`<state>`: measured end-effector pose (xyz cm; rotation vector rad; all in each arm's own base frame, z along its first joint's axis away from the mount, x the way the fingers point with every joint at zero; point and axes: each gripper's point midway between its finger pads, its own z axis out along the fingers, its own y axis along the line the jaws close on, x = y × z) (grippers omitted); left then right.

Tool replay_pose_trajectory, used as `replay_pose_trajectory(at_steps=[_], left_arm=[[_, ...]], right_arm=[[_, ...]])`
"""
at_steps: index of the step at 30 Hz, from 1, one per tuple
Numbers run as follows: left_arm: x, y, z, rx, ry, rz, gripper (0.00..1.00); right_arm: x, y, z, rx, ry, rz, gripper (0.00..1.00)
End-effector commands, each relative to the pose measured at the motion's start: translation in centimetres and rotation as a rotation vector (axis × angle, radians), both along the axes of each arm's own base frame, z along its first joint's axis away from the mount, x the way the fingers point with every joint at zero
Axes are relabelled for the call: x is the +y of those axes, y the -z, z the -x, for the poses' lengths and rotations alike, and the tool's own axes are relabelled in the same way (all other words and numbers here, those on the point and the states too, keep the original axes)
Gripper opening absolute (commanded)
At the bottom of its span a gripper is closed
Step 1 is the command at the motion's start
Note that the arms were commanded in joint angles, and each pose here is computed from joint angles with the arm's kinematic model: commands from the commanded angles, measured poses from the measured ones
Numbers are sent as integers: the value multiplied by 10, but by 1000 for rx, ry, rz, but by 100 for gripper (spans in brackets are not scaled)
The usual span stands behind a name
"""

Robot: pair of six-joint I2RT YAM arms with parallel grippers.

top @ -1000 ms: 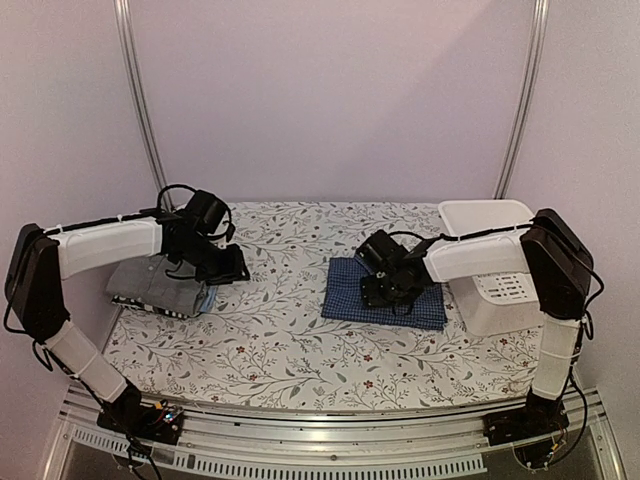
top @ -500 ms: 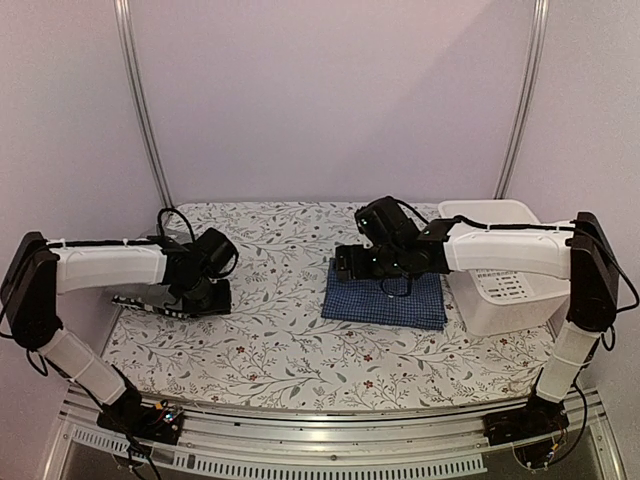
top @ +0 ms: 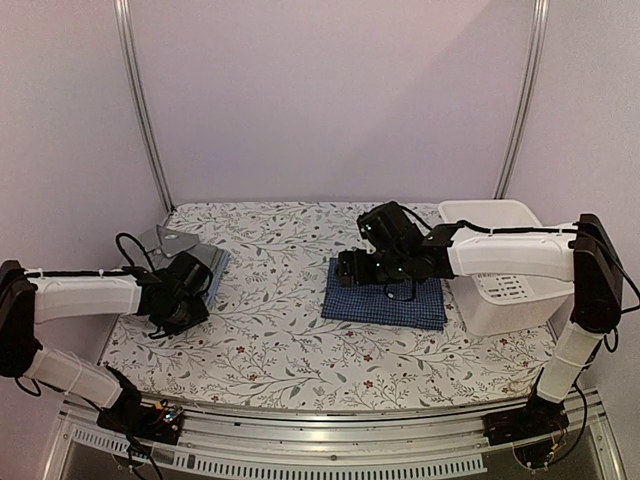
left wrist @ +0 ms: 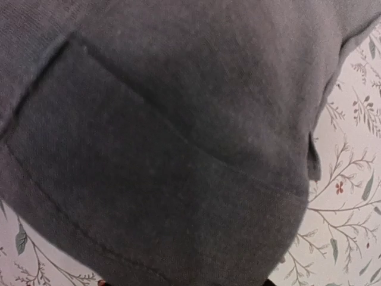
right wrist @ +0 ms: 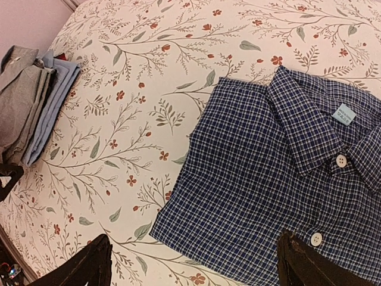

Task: Fold and stack the long sleeve shirts
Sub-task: Move the square-folded shirt from the square-folded shirt.

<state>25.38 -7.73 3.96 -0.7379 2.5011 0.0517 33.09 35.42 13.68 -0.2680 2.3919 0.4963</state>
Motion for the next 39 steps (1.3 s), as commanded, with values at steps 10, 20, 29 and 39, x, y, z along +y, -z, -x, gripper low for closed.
replay_pose_trajectory(at_steps=[10,20,29,39], left_arm=[[20,-4,-58,-149,-81,17,36],[28,2,-73,-161,-80,-25,30],[32,1,-79,-160,-95,-67,11],[-28,-56,-72,-211,118,24,9]], right_arm=[[-2,-10,6,2,-4,-31,95],[1,-5,8,21,-9,-34,95],[6,5,12,42,-21,-28,94],[5,9,15,48,-21,-25,95]])
